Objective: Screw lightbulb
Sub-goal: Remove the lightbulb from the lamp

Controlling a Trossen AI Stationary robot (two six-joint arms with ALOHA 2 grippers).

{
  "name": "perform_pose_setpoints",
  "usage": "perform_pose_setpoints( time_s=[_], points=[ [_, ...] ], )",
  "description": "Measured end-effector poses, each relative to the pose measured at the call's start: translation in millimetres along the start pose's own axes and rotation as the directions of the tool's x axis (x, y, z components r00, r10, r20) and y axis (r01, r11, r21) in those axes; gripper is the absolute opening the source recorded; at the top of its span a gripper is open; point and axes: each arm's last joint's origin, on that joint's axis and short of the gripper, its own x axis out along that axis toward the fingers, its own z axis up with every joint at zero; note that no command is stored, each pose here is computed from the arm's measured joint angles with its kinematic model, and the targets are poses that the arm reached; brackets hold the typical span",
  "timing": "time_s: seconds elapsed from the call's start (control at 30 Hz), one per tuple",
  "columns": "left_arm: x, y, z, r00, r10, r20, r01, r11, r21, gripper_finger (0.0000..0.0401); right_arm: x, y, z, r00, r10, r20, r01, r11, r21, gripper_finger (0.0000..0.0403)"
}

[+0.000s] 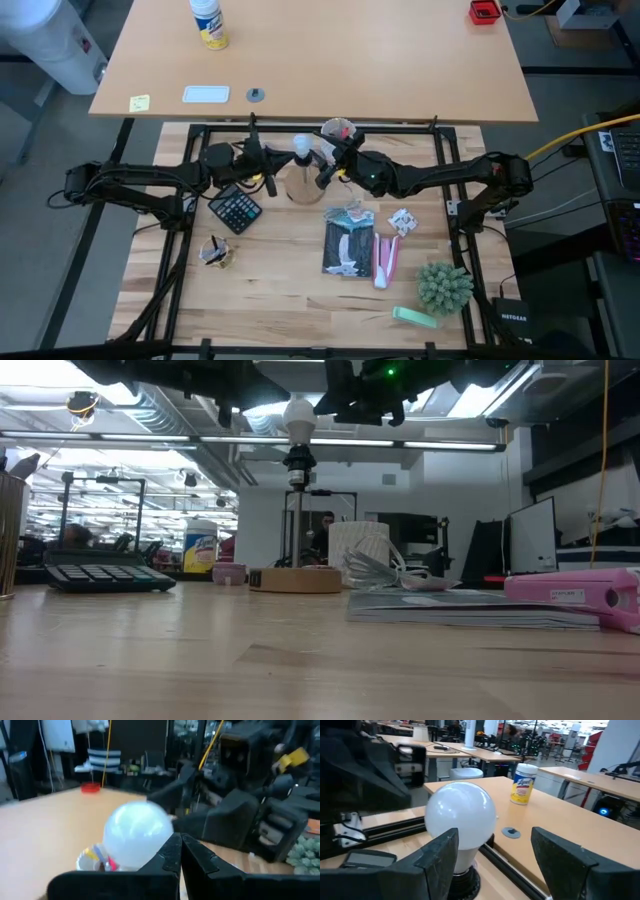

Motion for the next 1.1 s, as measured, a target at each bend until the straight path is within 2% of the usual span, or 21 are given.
perform_pose_setpoints(
  time_s=[0.17,0.3,0.4,0.53,0.73,0.93,1.1],
  points=[
    [-1,-2,11,0.994,0.002,0.112,-0.006,0.999,0.035,0.0001,-1,0,0,1.0,-0.009,-0.004,0.009,1.0,-0.025,0.0255],
    [-2,3,20,0.973,0.12,0.199,-0.136,0.989,0.065,0.0001,-6,3,4,1.0,0.017,0.007,-0.017,1.0,-0.02,0.0255],
    [-2,11,19,0.961,0.199,0.191,-0.218,0.973,0.081,0.0001,-10,6,7,0.999,0.032,0.016,-0.032,0.999,-0.016,0.0255],
    [5,25,11,0.955,0.262,0.138,-0.272,0.96,0.063,0.0001,-10,6,7,0.999,0.036,0.017,-0.036,0.999,-0.015,0.0255],
    [18,33,-3,0.967,0.241,0.086,-0.246,0.968,0.045,0.0001,-10,6,7,0.999,0.035,0.017,-0.035,0.999,-0.015,0.0255],
    [19,26,-4,0.98,0.182,0.082,-0.186,0.981,0.046,0.0001,1,-1,0,1.0,0.028,-0.002,-0.028,0.999,-0.024,0.0255],
    [18,21,-5,0.983,0.171,0.069,-0.173,0.985,0.026,0.0001,4,-4,-1,0.999,0.033,-0.005,-0.033,0.999,-0.019,0.0255]
  ],
)
